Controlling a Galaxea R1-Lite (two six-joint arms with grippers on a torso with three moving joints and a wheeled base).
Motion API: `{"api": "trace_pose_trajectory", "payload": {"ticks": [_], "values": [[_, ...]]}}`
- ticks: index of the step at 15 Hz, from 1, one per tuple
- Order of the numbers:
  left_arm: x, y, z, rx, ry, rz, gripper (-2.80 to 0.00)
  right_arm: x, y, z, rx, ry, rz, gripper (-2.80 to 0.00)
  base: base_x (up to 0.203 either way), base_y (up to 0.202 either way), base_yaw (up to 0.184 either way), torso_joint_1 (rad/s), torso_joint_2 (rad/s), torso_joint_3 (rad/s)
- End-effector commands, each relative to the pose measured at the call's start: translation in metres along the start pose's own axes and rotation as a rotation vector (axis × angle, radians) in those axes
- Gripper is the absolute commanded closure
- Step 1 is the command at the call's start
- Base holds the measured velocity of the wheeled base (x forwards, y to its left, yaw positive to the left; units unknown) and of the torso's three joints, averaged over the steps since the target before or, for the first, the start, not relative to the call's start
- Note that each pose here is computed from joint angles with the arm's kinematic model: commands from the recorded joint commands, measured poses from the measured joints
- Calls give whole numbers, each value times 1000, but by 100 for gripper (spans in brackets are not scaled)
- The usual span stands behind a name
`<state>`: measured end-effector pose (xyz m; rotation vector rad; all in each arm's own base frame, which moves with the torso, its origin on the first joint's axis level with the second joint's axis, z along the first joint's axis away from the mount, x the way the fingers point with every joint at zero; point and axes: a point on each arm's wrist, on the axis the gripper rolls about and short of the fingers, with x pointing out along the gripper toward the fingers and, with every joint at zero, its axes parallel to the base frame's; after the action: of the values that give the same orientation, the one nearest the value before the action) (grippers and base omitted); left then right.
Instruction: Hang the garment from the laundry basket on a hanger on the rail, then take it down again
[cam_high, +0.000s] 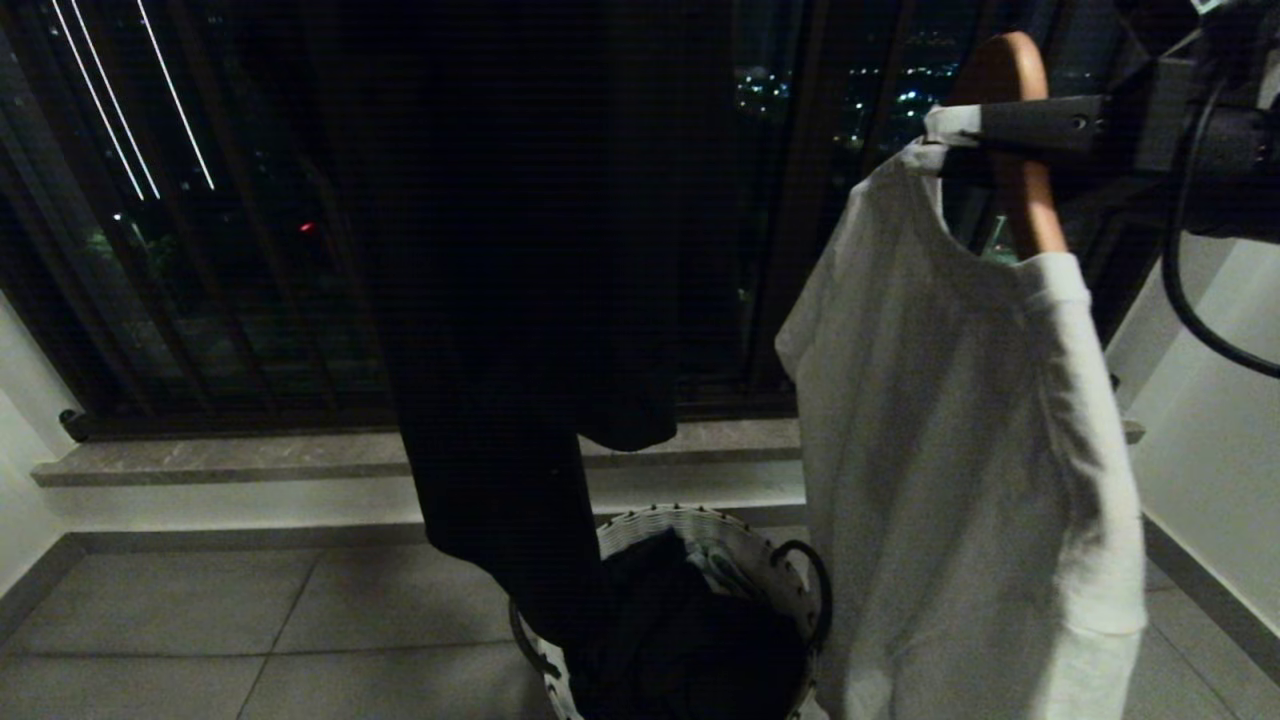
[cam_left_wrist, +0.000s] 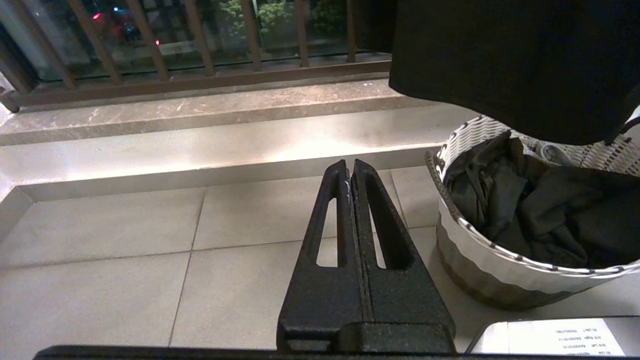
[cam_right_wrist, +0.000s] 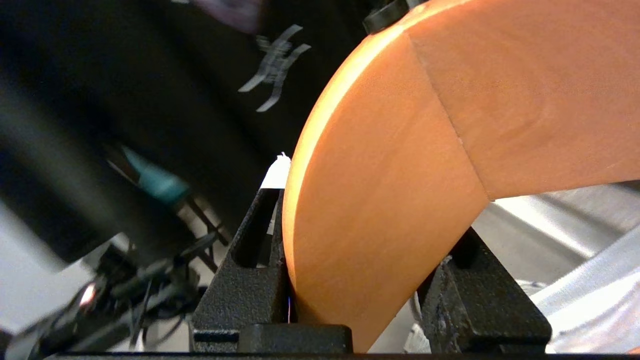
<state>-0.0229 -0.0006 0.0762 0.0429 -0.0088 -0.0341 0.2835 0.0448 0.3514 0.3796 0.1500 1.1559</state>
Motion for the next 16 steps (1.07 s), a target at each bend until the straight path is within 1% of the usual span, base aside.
{"api": "trace_pose_trajectory", "payload": {"ticks": [1,3,5,7,10,16], "values": [[0,0,0,0,0,-1,0,28,-24,-19,70,38,2,0,0,0,0,0,0,0],[0,0,0,0,0,0,0,41,-39,-27,96,53,-5,0,0,0,0,0,0,0],[0,0,-1,0,2,-2,0,64,-57,-41,128,85,4,0,0,0,0,0,0,0],[0,0,-1,0,2,-1,0,89,-70,-62,154,122,1,0,0,0,0,0,0,0],[0,0,-1,0,1,-1,0,122,-91,-98,162,175,-35,0,0,0,0,0,0,0],[0,0,-1,0,2,-3,0,161,-147,-162,216,255,-131,0,0,0,0,0,0,0]]}}
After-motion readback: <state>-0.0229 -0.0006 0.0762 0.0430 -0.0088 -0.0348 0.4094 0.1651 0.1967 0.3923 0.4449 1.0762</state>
